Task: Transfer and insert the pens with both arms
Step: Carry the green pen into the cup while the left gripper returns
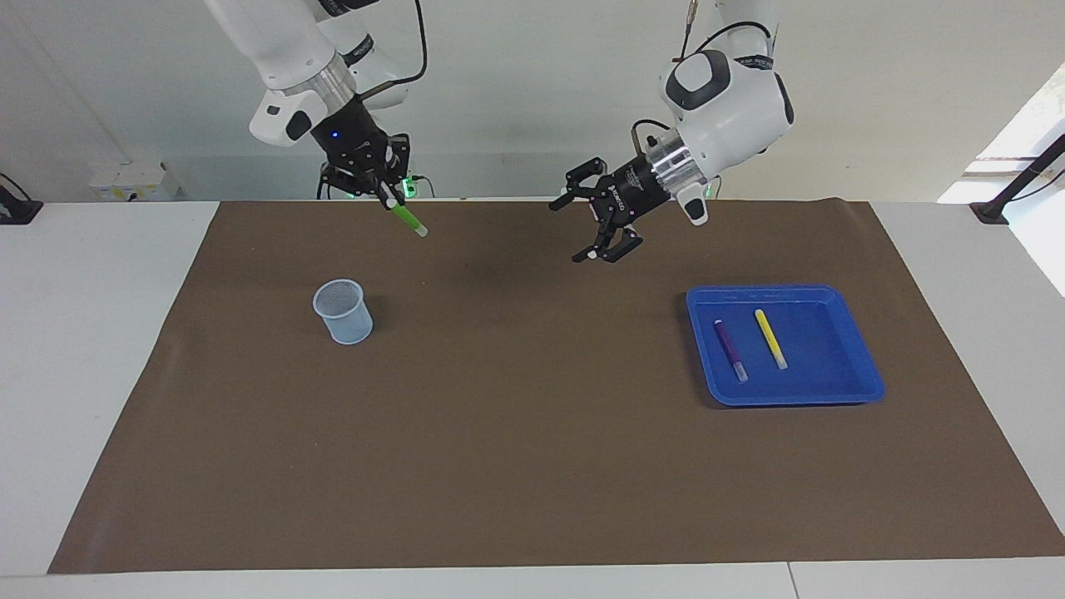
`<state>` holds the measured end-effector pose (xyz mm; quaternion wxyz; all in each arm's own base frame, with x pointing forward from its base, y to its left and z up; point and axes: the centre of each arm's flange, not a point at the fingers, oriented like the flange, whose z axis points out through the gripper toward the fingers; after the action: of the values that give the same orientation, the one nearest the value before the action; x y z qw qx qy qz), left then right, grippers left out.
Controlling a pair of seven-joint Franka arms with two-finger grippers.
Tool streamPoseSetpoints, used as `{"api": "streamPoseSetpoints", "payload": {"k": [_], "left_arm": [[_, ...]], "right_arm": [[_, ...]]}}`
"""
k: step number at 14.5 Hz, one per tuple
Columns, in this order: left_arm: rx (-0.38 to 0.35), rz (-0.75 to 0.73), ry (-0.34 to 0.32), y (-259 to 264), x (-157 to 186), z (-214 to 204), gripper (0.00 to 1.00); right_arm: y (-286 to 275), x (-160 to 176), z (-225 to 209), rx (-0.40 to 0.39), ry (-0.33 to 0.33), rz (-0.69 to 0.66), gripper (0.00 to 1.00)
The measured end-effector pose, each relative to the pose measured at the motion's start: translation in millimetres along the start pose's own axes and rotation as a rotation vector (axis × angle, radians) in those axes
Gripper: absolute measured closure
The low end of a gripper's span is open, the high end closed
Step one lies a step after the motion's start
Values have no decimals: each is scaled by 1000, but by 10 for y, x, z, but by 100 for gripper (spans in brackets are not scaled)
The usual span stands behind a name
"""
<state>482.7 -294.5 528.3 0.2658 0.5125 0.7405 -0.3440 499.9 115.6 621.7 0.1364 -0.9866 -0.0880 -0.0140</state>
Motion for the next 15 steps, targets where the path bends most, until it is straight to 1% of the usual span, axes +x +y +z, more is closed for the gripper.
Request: {"api": "streamPoseSetpoints", "payload": {"k": [1, 2, 5, 6, 7, 8, 9, 10, 11, 13, 15], "left_arm": [[8, 38, 11, 10, 38, -15, 0], [20, 79, 25, 25, 78, -41, 0], [47, 190, 100, 120, 241, -184, 0], [47, 228, 142, 165, 308, -235, 0], [45, 266, 200, 207, 379, -277, 0], [51, 308, 278, 246, 469, -319, 0], [65, 363, 357, 289, 570, -377, 0], [84, 423, 409, 332, 657, -446, 0], [105, 479, 438, 392, 751, -547, 0], [136, 584, 473, 578, 988, -860, 0], [171, 707, 549, 740, 1242, -1172, 0]], "right_arm": [[68, 10, 1, -15, -1, -16, 83], [110, 15, 9, -46, -5, -39, 83], [169, 18, 8, -166, -20, -148, 83], [202, 20, -13, -205, -25, -196, 83], [241, 24, -39, -237, -29, -233, 83], [284, 29, -58, -257, -32, -251, 83], [336, 34, -69, -267, -32, -254, 83], [400, 39, -70, -272, -32, -250, 83], [500, 38, -51, -274, -32, -236, 83], [806, 19, 114, -277, -30, -191, 83], [1020, -17, 388, -279, -22, -169, 83]]}}
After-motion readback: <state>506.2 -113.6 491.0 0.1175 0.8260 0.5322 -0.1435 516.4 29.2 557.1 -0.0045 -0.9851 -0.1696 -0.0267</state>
